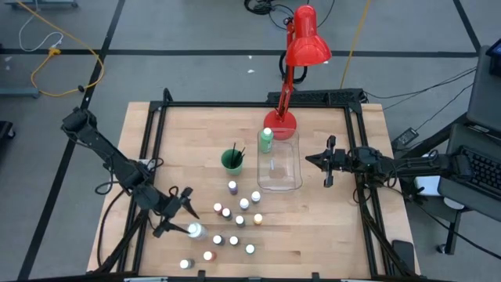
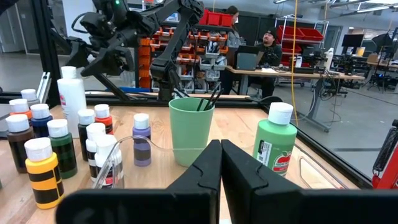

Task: Pick & Place Paint Supplies
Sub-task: Put the large white paint bottle into the transparent bin

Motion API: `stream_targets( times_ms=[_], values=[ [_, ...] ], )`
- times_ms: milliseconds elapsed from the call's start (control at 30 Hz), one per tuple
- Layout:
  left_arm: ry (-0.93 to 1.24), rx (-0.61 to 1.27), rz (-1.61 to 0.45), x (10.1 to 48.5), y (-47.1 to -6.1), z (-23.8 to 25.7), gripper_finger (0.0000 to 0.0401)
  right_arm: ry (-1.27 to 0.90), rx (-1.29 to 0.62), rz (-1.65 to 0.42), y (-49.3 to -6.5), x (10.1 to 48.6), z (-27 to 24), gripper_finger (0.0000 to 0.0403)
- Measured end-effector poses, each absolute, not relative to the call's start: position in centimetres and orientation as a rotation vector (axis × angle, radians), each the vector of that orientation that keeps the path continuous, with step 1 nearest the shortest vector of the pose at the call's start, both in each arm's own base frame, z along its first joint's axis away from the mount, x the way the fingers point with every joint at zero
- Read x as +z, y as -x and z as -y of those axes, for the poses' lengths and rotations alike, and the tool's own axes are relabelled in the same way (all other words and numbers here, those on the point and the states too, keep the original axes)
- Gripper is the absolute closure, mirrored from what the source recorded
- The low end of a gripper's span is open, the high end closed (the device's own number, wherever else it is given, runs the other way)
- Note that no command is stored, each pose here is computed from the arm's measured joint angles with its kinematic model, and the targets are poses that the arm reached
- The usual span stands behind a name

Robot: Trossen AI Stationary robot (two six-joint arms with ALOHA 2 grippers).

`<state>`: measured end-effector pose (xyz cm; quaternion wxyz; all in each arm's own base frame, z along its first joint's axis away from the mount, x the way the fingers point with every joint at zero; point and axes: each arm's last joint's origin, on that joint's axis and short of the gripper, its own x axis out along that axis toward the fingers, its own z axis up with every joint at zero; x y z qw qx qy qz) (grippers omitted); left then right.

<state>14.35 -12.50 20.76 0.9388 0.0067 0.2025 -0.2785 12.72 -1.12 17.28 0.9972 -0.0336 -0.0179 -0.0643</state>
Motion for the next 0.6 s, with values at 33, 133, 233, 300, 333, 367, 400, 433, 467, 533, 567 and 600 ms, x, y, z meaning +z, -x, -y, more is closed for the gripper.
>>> stream_targets(
  times_ms=[33,133,233,300,333,367,400,433,467,533,567,600],
  values=[
    [-0.012,-0.582,-0.413,20.8,-14.3,12.5,0.0144,0.067,-0.129,0.036,-12.7,17.3,1.1,0.0399],
    [0.007,-0.612,-0.41,20.9,-14.3,12.6,0.0144,0.068,-0.129,0.036,-12.7,17.3,1.1,0.0399],
    [0.011,-0.61,-0.422,20.7,-14.4,12.7,0.0143,0.068,-0.129,0.036,-12.7,17.3,1.1,0.0399],
    [0.002,-0.608,-0.424,20.4,-14.7,12.9,0.0144,0.068,-0.129,0.036,-12.7,17.3,1.1,0.0399],
    [-0.004,-0.607,-0.422,20.3,-14.8,13.1,0.0143,0.068,-0.129,0.036,-12.7,17.3,1.1,0.0399],
    [-0.008,-0.607,-0.422,20.1,-15.0,13.3,0.0144,0.068,-0.129,0.036,-12.7,17.3,1.1,0.0399],
    [-0.014,-0.607,-0.424,19.9,-15.2,13.4,0.0144,0.068,-0.129,0.036,-12.7,17.3,1.1,0.0399],
    [-0.022,-0.609,-0.427,19.7,-15.4,13.6,0.0144,0.068,-0.129,0.036,-12.7,17.3,1.1,0.0399],
    [-0.027,-0.611,-0.425,19.5,-15.6,13.8,0.0144,0.068,-0.129,0.036,-12.7,17.3,1.1,0.0399],
    [-0.04,-0.623,-0.425,19.2,-15.8,14.0,0.0144,0.068,-0.129,0.036,-12.7,17.3,1.1,0.0399],
    [-0.048,-0.63,-0.428,19.1,-15.8,14.1,0.0144,0.068,-0.129,0.036,-12.7,17.3,1.1,0.0399],
    [-0.056,-0.641,-0.431,19.0,-15.9,14.1,0.0144,0.068,-0.129,0.036,-12.7,17.3,1.1,0.0399]
  ],
)
